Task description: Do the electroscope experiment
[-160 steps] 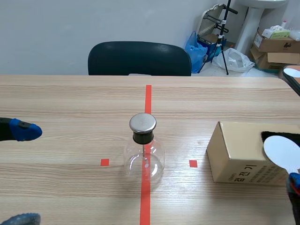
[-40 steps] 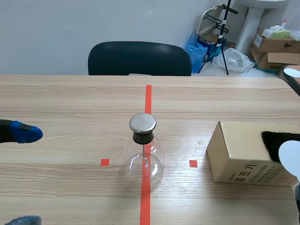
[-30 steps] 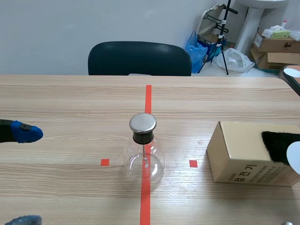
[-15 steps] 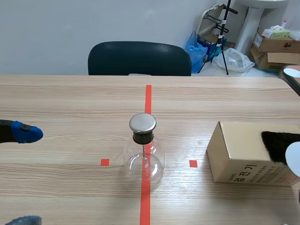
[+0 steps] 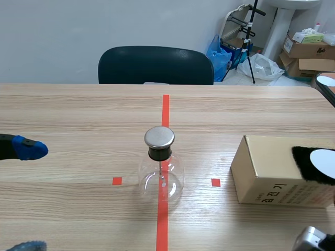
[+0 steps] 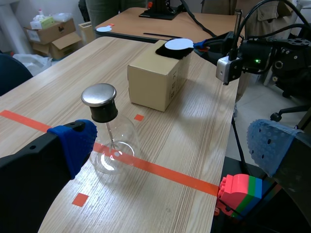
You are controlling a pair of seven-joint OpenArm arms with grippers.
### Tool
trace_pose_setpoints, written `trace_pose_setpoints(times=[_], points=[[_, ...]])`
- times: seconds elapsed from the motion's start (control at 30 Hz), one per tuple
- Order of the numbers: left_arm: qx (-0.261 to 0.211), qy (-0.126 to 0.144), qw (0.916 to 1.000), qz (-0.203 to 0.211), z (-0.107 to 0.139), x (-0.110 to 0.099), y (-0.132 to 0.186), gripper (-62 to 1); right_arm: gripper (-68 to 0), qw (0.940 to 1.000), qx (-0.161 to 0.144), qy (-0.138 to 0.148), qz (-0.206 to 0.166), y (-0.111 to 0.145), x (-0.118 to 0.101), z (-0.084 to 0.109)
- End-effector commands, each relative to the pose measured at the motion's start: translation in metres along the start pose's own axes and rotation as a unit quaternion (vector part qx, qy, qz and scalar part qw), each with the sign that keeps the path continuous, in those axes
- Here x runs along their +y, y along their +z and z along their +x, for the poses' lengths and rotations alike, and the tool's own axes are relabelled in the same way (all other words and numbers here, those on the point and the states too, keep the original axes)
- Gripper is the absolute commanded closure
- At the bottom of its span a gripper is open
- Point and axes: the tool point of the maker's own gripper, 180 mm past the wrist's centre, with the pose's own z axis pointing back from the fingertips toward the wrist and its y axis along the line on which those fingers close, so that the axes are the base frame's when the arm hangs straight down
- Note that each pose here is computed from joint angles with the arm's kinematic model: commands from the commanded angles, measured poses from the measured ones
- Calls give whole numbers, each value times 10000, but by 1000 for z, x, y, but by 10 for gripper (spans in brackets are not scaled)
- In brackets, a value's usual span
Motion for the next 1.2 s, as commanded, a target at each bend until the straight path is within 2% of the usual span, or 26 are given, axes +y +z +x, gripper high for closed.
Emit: trace_pose_setpoints(times=[0.0, 0.1, 0.27, 0.3, 0.43, 0.5, 0.7, 0.8, 1.0, 1.17], points=[[-146, 56, 9999, 31, 5, 0, -2, -623, -11, 9989, 20, 274, -392, -3, -22, -2], [-92, 42, 9999, 33, 3, 0, -2, -623, -11, 9980, -2, 309, -558, -7, -37, 6], [349, -97, 9993, 86, -11, 7, -3, -615, -11, 9961, -106, 353, -802, -12, -58, 24], [471, -154, 9987, 118, -15, 11, -3, -548, -11, 9958, -148, 354, -829, -13, -61, 28], [952, -306, 9944, 333, -33, 30, -2, -178, -11, 9947, -280, 399, -901, -19, -66, 45], [1072, -313, 9926, 470, -42, 40, -2, -22, -11, 9943, -324, 424, -928, -22, -68, 52], [1112, -182, 9903, 815, -72, 70, -2, -28, -11, 9926, -493, 411, -1034, -28, -73, 77], [1133, -262, 9899, 806, -93, 79, -5, -28, -11, 9928, -454, 230, -1086, -30, -75, 86], [1005, -152, 9902, 955, -118, 99, -18, -28, -11, 9917, -364, -78, -1227, -36, -83, 99], [1046, -122, 9898, 960, -133, 110, -30, -30, -11, 9894, -466, -231, -1355, -41, -90, 112]])
